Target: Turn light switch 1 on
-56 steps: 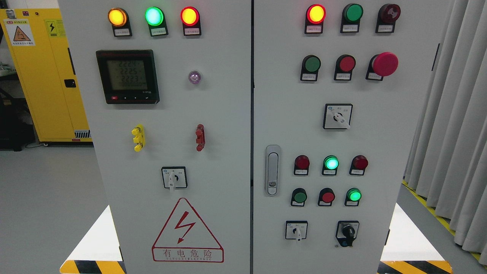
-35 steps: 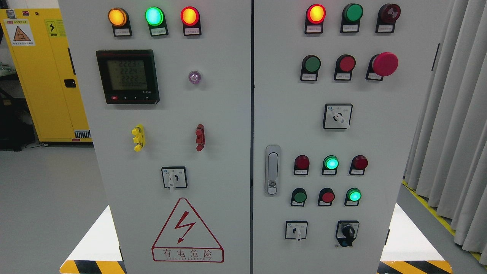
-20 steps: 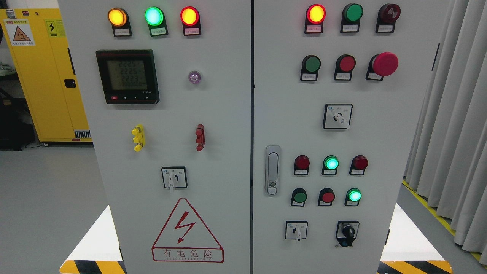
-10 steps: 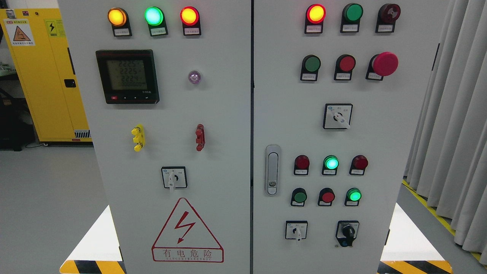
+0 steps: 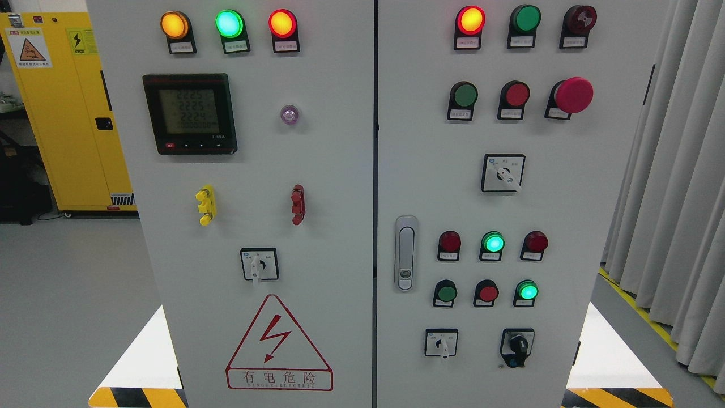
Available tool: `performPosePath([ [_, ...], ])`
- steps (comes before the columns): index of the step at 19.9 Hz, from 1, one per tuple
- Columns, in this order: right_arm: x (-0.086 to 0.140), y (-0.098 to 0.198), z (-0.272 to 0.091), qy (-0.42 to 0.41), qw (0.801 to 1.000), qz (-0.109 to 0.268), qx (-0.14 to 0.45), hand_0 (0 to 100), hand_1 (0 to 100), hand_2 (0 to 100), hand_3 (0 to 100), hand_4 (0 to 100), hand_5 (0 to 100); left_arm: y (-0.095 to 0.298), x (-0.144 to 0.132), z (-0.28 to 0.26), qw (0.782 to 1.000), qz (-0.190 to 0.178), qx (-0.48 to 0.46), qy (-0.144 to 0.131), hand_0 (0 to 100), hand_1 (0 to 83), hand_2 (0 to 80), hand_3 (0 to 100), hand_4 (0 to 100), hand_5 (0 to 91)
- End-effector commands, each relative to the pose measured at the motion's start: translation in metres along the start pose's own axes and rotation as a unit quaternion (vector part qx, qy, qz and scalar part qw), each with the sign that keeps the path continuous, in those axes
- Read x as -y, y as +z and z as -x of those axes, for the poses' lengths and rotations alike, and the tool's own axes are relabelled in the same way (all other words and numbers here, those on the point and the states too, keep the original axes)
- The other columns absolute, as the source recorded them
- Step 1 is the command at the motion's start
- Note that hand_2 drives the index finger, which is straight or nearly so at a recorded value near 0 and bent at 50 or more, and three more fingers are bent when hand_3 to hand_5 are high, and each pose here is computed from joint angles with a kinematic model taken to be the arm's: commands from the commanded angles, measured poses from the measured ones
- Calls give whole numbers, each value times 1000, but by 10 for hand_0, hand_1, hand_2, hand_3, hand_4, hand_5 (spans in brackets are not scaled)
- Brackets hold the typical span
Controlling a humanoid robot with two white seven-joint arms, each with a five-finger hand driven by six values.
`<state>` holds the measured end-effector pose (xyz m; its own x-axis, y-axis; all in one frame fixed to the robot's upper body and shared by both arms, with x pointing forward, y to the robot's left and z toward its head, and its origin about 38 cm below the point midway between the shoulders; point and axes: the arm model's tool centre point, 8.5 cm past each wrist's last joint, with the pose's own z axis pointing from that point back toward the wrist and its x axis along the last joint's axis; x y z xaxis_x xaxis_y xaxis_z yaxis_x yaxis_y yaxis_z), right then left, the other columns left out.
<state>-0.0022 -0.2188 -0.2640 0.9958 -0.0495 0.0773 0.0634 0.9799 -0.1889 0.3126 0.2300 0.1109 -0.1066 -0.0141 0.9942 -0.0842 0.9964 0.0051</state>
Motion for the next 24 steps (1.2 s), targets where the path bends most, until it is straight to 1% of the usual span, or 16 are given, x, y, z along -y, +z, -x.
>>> performPosePath([
  [1,0,0,0,0,1000,0,0,0,500,40,0,0,0,-15,2,-71,996,4,92,5,86,636,516,854,878,862],
  [5,0,0,0,0,1000,0,0,0,500,40,0,0,0,-28,4,-81,996,3,89,3,79,646,518,859,876,867],
  [8,0,0,0,0,1000,0,0,0,500,40,0,0,0,-40,3,-92,996,-5,89,-1,76,650,520,864,873,869],
  [14,0,0,0,0,1000,0,0,0,500,40,0,0,0,-58,7,-106,997,-6,76,-6,74,653,526,874,878,868],
  [17,0,0,0,0,1000,0,0,0,500,40,0,0,0,-65,5,-114,997,-23,71,-6,73,656,528,878,879,869],
  [24,0,0,0,0,1000,0,0,0,500,40,0,0,0,-77,4,-126,997,-46,59,-7,73,669,527,883,882,872],
])
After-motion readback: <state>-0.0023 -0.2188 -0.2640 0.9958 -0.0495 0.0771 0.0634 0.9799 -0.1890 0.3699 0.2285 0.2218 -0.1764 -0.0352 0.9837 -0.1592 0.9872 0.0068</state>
